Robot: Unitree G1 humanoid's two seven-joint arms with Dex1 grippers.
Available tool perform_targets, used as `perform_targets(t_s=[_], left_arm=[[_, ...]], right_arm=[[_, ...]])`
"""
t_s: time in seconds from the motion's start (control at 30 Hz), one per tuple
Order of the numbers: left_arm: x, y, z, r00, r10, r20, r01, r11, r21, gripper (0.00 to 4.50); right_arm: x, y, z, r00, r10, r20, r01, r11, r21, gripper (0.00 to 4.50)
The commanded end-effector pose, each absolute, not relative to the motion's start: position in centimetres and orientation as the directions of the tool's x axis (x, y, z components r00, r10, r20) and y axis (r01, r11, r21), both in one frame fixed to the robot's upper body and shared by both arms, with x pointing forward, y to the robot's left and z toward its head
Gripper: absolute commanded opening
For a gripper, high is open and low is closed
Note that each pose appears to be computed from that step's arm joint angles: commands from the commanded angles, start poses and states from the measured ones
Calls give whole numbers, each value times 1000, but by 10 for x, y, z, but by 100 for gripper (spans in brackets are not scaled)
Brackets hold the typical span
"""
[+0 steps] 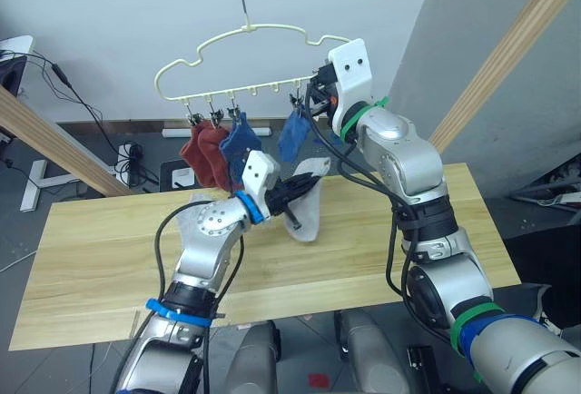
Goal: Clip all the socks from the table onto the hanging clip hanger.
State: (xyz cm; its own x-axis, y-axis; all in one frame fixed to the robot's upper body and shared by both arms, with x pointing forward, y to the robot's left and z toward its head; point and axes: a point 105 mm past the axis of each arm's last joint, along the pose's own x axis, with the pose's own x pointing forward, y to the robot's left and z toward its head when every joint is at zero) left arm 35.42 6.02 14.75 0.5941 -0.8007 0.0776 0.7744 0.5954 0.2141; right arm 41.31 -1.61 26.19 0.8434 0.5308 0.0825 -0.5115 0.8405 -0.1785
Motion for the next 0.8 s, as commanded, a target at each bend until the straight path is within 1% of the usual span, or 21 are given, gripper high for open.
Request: perform_targets(t_s=[0.03,0.27,0.47,0.63,0.8], left_arm=[[370,59,163,663,-733,154,689,678,257,1],[381,48,173,693,-687,220,640,726,252,1],[392,53,185,728,-629,272,584,778,234,1],[392,59,190,734,-612,294,570,791,222,1],[391,57,193,734,-610,300,574,792,206,1]], right_arm=[[405,-11,278,820,555,138,-528,828,-191,0],[404,-10,276,821,556,132,-530,827,-186,0],[403,-11,274,821,557,122,-533,826,-184,0],[402,-12,272,823,557,115,-533,826,-183,0],[402,-11,270,821,561,106,-540,823,-176,0]])
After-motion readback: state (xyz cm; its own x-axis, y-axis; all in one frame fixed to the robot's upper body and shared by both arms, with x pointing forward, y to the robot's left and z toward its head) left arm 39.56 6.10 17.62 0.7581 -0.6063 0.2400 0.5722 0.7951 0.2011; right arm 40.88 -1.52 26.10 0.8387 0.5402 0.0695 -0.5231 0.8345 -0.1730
